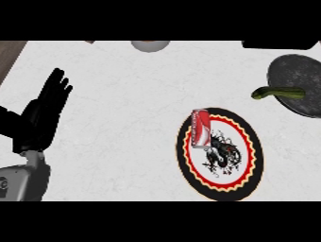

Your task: Pick the squash from the plate and place it in the pan

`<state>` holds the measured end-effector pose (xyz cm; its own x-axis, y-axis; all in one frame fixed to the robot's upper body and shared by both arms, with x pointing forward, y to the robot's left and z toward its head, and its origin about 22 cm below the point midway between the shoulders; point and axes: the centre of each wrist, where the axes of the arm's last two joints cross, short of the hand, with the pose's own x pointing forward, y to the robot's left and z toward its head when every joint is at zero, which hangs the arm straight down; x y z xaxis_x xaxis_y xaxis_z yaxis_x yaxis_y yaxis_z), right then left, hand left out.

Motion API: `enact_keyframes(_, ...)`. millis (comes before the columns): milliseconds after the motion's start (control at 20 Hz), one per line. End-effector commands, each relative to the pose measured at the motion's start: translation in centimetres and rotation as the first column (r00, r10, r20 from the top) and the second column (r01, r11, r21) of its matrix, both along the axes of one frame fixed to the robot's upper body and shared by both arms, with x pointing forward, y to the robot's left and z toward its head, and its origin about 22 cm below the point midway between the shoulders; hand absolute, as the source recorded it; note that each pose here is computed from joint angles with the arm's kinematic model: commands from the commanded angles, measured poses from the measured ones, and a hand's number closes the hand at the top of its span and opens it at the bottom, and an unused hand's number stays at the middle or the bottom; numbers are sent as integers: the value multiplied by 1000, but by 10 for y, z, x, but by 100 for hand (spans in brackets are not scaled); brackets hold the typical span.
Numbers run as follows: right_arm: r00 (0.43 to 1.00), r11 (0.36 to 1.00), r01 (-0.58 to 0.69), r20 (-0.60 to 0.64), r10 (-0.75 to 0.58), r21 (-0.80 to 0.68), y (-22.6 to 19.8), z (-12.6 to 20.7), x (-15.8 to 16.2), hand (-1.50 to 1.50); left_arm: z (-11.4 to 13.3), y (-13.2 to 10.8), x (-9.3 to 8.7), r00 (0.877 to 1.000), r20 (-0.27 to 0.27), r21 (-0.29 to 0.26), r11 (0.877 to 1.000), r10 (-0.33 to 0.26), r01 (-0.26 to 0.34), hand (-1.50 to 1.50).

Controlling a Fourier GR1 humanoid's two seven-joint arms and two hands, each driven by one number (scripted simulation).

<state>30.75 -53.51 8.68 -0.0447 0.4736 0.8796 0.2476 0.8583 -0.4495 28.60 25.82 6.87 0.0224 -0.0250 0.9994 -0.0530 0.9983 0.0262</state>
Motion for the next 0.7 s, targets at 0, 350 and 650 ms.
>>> enact_keyframes(0, 997, 989, -47, 62, 38, 144, -25, 2, -29, -150, -3, -4, -1, 1000, -1, -4, 1000, -6, 6, 0)
enact_keyframes(350, 990, 976, -132, 75, 121, 173, -50, 2, -66, -150, -11, 0, -2, 1000, 7, -5, 1000, 20, -20, 0)
enact_keyframes(650, 996, 989, -87, 45, 82, 119, -55, 8, -71, -150, 1, 11, 5, 1000, -5, 2, 1000, -3, 3, 0)
